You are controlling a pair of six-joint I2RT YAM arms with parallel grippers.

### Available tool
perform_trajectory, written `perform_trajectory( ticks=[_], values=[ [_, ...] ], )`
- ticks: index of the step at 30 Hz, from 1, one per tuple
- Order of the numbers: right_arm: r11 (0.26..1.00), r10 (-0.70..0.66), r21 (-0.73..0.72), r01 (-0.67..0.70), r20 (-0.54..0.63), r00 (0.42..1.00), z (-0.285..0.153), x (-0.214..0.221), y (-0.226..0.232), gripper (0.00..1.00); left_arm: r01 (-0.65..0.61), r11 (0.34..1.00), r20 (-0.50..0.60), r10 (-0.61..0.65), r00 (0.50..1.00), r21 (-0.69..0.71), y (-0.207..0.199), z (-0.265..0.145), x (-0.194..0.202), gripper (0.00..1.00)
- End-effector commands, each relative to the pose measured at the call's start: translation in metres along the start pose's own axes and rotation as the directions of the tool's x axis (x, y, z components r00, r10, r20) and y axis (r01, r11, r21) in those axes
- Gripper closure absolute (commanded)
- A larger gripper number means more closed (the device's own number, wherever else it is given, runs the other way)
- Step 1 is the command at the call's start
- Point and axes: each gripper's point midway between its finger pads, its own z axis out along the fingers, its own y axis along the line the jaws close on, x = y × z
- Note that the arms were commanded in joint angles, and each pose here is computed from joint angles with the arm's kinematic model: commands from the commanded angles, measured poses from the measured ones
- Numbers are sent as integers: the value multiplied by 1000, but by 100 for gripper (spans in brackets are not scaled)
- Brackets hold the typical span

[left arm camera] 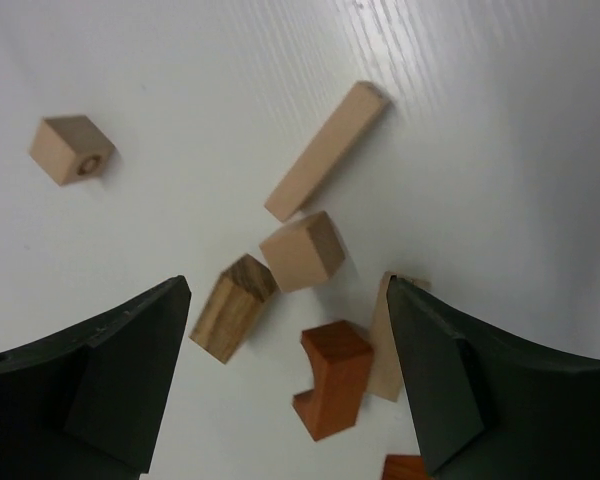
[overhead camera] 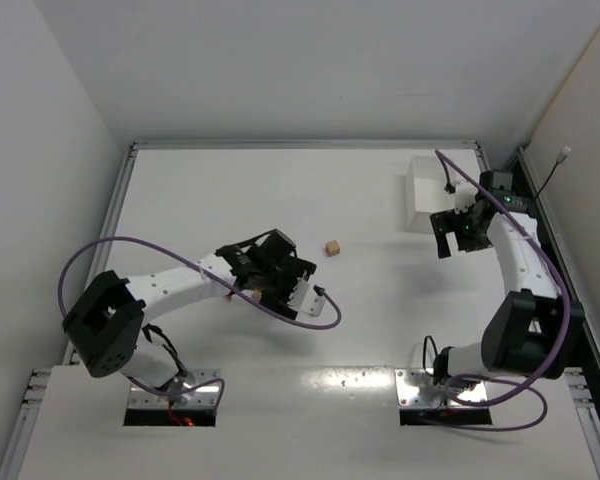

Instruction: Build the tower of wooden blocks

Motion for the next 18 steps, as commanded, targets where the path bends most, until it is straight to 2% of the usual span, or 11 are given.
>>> perform_trajectory(
  ticks=[1, 5, 11, 18],
  values=[
    [997, 40, -73, -40, -2, 999, 2, 5, 10, 0, -206, 973, 175, 222, 959, -101, 31, -1, -44, 23],
    [995, 64, -72, -65, -9, 998, 0, 13, 4, 0, -237, 970, 218, 242, 945, -52, 36, 13, -53, 23],
    [992, 103, -75, -104, -13, 995, -3, 17, -3, 0, -245, 969, 259, 227, 939, 41, 35, 27, -59, 33],
    [989, 128, -69, -128, -11, 992, -4, 21, -12, 0, -272, 948, 273, 221, 936, 166, 18, 32, -53, 37]
  ],
)
